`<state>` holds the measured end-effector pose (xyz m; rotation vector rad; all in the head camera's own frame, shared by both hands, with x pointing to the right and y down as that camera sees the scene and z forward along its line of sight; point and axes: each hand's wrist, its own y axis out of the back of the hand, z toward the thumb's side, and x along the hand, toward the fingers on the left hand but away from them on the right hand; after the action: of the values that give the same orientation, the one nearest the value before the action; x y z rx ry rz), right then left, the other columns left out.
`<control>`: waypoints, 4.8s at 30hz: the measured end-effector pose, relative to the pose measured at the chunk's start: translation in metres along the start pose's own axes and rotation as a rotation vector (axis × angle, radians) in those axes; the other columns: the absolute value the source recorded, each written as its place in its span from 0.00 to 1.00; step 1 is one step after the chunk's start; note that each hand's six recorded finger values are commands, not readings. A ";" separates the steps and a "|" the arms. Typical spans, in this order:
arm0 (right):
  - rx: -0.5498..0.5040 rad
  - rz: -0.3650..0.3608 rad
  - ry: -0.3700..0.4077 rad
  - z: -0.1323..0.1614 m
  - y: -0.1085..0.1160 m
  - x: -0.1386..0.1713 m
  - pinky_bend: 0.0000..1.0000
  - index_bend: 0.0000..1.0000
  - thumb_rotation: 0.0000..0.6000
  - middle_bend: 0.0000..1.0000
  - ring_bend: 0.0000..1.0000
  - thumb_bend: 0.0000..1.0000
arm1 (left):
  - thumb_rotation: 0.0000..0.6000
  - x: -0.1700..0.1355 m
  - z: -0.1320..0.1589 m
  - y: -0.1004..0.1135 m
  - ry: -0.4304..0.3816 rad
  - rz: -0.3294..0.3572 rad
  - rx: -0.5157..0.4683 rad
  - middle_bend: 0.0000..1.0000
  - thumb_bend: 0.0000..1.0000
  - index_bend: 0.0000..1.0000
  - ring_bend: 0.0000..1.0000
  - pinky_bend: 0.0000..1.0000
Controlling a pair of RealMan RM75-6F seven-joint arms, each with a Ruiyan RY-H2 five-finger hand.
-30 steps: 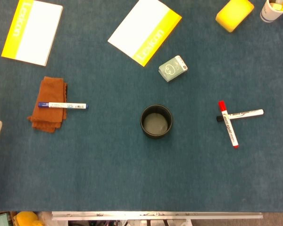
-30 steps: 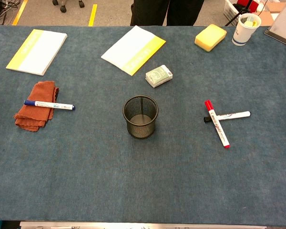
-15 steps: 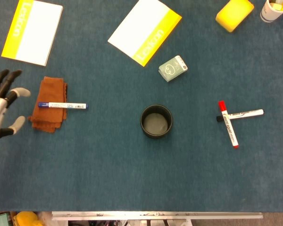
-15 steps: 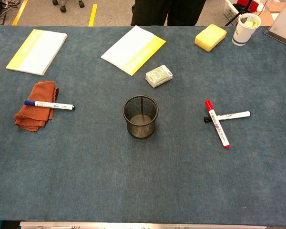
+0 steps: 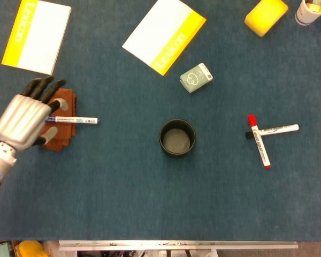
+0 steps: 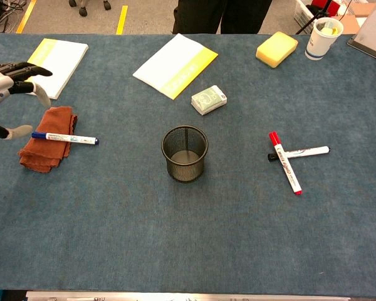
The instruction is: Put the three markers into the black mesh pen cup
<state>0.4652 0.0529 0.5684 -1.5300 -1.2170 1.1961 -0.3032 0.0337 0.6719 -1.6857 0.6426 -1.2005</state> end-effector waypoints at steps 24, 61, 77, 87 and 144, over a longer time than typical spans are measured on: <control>0.000 0.027 -0.014 -0.010 -0.006 -0.001 0.28 0.20 1.00 0.19 0.10 0.30 | 1.00 0.050 0.008 -0.058 0.097 -0.189 0.070 0.09 0.27 0.40 0.01 0.08; 0.000 0.030 -0.047 -0.024 -0.006 0.006 0.28 0.20 1.00 0.19 0.10 0.30 | 1.00 0.082 0.038 -0.079 0.134 -0.200 0.052 0.10 0.28 0.50 0.01 0.08; 0.002 0.022 -0.051 -0.024 -0.002 0.008 0.28 0.20 1.00 0.19 0.10 0.30 | 1.00 0.083 0.036 -0.085 0.146 -0.202 0.044 0.10 0.28 0.50 0.01 0.08; 0.002 0.022 -0.055 -0.025 -0.002 0.009 0.28 0.20 1.00 0.19 0.10 0.30 | 1.00 0.087 0.038 -0.080 0.141 -0.188 0.044 0.12 0.28 0.53 0.01 0.08; 0.009 0.033 -0.012 -0.015 -0.004 0.003 0.28 0.20 1.00 0.19 0.10 0.30 | 1.00 0.071 0.182 0.067 -0.238 -0.268 -1.070 0.22 0.28 0.63 0.03 0.08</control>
<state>0.4790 0.0562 0.5742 -1.5436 -1.1971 1.2317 -0.1023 0.0173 0.6269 -2.8225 1.0249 -0.8178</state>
